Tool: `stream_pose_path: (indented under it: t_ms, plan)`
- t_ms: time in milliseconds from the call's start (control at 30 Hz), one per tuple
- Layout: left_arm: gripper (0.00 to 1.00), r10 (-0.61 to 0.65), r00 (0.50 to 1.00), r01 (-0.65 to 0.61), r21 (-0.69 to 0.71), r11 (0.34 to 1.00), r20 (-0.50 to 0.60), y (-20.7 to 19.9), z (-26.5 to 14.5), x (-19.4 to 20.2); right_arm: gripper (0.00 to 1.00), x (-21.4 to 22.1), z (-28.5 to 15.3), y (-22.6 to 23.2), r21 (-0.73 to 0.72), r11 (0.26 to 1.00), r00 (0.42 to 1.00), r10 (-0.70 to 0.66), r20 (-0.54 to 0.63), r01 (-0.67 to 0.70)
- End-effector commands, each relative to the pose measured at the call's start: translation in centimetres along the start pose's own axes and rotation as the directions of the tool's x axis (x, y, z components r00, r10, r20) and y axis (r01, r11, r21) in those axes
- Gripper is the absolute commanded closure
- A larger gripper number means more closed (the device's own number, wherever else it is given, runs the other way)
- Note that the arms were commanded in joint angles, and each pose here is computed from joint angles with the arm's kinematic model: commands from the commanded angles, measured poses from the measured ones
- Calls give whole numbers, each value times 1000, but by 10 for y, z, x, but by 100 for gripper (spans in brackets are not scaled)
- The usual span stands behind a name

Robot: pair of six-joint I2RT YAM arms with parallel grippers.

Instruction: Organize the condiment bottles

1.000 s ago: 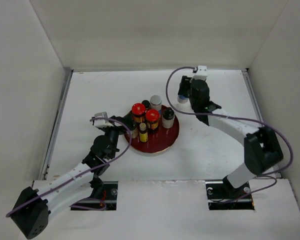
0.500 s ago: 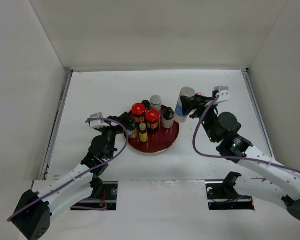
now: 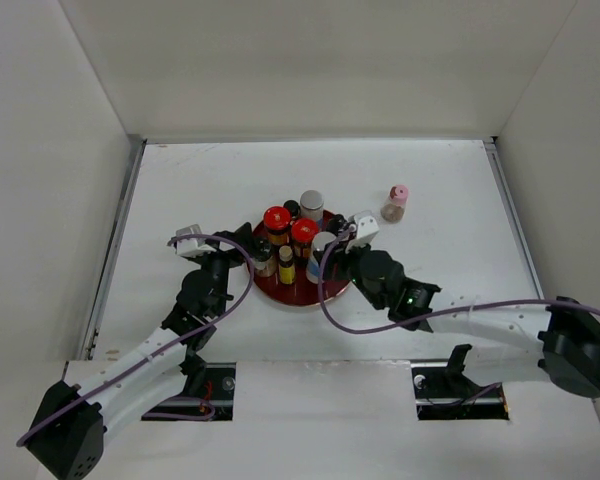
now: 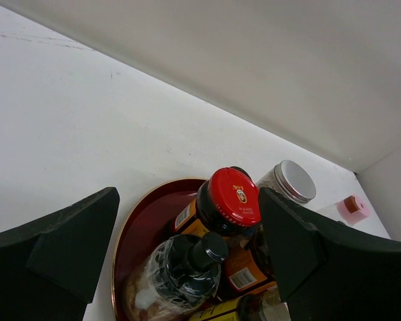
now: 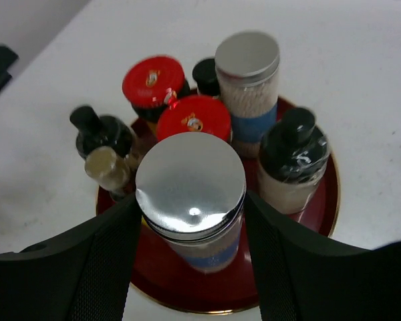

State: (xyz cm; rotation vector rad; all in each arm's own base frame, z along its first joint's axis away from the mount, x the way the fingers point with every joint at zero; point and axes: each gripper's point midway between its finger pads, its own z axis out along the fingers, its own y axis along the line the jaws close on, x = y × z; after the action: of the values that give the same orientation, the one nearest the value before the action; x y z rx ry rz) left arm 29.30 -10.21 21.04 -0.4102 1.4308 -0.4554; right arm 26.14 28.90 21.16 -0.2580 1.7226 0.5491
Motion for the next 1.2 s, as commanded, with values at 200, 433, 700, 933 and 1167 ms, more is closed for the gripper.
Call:
stream_pose_path:
  t_ms: [200, 433, 700, 933, 1167]
  plan:
    - [14, -40, 999, 40, 9, 999, 33, -1, 1, -8, 51, -27, 16, 38, -71, 988, 974, 148, 171, -138]
    - [14, -40, 999, 40, 8, 999, 34, -1, 1, -8, 50, 5, 18, 54, -64, 994, 987, 96, 129, -88]
    - [14, -39, 999, 39, 13, 999, 28, -3, 1, -6, 47, 32, 14, 53, -22, 999, 995, 44, 93, -42]
    - [14, -35, 999, 35, 10, 999, 20, -3, 2, -3, 39, 31, 5, 43, -4, 999, 993, 53, 103, -53]
    - [13, -37, 999, 36, 8, 999, 16, -2, 2, -2, 23, 26, 0, 43, -24, 998, 992, 63, 109, -60]
